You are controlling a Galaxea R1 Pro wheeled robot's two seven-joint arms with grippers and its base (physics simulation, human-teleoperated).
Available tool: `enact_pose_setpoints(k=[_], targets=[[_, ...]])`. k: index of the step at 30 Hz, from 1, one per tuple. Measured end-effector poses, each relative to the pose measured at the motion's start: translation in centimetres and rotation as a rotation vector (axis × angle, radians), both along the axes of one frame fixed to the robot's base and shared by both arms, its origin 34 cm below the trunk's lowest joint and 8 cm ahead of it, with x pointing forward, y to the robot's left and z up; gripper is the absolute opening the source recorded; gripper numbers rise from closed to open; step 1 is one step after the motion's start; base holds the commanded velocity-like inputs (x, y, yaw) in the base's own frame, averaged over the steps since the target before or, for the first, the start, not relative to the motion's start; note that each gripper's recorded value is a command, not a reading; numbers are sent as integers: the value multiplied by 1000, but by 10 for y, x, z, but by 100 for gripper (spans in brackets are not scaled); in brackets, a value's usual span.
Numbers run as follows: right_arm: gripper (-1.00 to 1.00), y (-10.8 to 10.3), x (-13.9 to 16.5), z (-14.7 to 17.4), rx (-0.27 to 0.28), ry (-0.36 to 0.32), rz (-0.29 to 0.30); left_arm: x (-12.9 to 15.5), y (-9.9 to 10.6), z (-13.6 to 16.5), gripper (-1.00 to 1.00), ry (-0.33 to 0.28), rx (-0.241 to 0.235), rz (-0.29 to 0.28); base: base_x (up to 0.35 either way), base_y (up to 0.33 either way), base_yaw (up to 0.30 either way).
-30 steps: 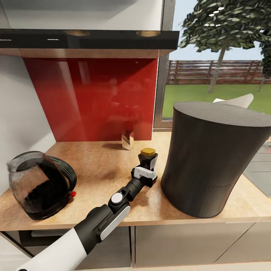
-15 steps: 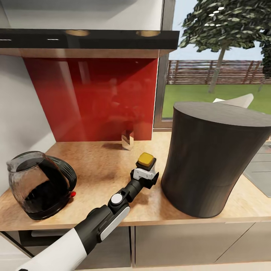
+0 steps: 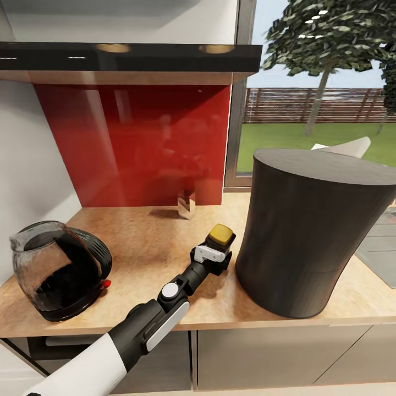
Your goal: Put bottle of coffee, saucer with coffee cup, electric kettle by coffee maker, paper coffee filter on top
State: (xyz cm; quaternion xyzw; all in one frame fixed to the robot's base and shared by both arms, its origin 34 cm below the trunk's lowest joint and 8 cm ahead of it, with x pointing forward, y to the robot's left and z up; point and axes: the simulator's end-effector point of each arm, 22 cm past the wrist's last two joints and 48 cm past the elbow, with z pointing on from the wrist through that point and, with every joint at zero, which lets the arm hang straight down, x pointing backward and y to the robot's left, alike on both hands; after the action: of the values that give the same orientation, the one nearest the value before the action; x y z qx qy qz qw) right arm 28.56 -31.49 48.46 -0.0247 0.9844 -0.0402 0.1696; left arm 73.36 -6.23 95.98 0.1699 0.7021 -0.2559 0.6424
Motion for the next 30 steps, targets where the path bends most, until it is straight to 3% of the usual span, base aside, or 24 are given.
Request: enact_pose_setpoints(k=[30], targets=[[100, 0, 0, 0, 0, 0, 1, 0, 0, 1, 100, -3, -3, 1, 0, 0, 0]])
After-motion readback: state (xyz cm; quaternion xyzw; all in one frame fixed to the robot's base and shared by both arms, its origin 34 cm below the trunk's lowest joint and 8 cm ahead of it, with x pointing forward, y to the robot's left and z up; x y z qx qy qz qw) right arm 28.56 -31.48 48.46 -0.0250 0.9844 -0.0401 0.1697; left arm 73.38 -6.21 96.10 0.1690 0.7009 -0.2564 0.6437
